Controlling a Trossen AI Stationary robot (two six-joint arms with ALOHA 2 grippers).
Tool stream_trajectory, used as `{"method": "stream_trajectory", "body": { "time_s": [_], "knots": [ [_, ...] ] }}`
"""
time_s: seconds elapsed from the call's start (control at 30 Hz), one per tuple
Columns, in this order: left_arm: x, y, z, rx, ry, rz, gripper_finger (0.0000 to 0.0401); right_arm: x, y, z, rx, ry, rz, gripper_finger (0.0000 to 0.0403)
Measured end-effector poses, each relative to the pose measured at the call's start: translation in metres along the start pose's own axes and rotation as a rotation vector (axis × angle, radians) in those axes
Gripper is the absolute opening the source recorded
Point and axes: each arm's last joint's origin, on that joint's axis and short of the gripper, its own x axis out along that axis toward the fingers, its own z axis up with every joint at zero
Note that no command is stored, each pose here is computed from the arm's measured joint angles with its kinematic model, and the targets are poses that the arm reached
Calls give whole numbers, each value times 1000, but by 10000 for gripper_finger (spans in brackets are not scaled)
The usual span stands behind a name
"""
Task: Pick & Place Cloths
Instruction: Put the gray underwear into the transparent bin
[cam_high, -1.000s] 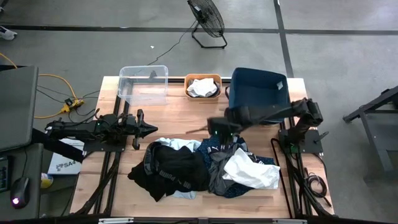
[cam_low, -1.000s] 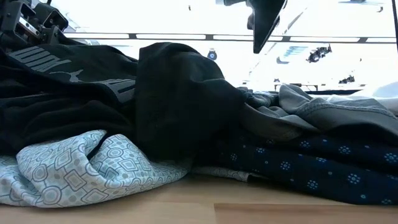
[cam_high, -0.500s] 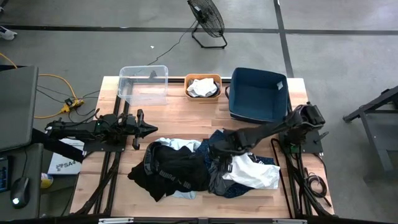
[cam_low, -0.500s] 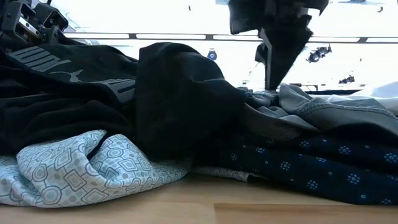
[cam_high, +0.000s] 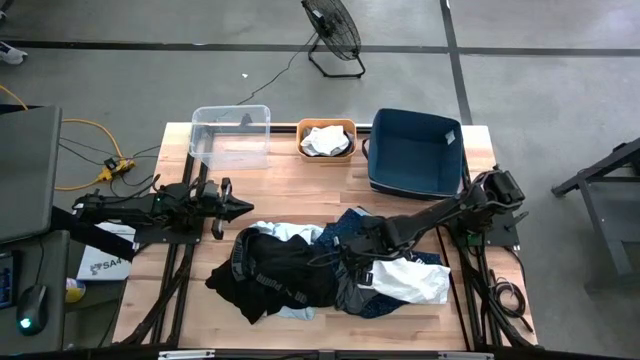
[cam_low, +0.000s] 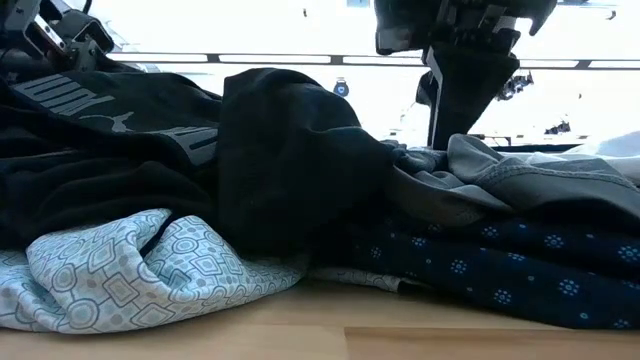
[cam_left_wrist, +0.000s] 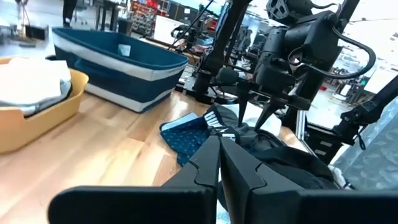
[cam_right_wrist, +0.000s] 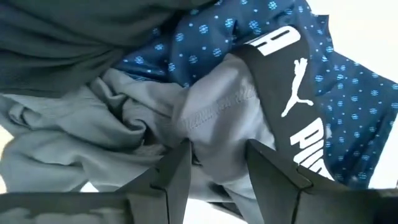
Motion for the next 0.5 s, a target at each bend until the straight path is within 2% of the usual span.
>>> {"method": "stream_trajectory", "body": {
  "time_s": [0.3, 0.5],
  "knots": [
    [0, 0, 0, -5, 3, 1, 12, 2, -4, 0, 17, 5, -5, 144],
    [0, 0, 0, -5, 3, 1, 12, 11, -9, -6, 37, 34, -12, 98]
  ]
}}
